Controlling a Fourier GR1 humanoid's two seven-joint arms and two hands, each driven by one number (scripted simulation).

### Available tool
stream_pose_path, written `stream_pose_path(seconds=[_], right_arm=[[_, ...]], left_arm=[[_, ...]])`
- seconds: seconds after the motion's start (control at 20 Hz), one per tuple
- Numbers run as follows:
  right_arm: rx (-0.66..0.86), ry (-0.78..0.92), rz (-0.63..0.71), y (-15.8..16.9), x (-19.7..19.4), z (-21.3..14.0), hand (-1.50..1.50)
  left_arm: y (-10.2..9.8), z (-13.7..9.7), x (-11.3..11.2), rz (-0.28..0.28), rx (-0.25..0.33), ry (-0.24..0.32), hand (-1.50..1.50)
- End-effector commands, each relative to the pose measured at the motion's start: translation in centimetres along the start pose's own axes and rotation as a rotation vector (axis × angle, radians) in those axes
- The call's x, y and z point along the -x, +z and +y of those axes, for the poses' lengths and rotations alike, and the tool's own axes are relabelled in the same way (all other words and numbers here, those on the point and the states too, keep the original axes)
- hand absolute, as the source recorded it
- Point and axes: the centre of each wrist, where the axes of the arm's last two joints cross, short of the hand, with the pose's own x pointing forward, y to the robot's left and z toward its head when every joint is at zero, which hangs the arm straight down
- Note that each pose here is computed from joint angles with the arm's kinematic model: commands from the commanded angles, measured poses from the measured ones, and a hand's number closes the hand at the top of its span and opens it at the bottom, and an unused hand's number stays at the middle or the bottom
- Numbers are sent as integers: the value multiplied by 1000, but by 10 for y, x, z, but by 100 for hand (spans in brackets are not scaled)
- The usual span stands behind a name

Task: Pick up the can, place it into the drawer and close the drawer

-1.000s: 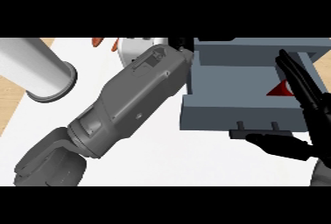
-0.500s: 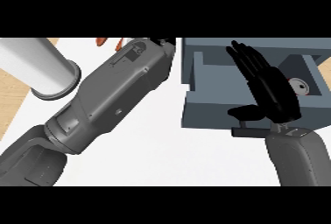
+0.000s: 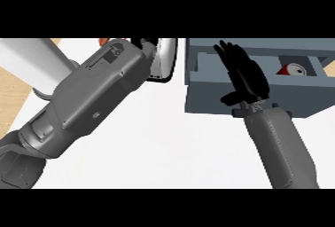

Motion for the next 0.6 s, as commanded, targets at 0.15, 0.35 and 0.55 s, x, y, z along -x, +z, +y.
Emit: stream_pose_path(seconds=[0.15,0.35,0.55], right_arm=[[26,92,44,-18,23,30,-150],[37,117,54,-24,28,41,-150],[84,122,67,-26,27,51,-150]], left_arm=[[-7,34,-12,-7,-26,-17,-150],[-4,45,-10,-7,2,-14,-150],[4,44,-27,6,0,16,-150]])
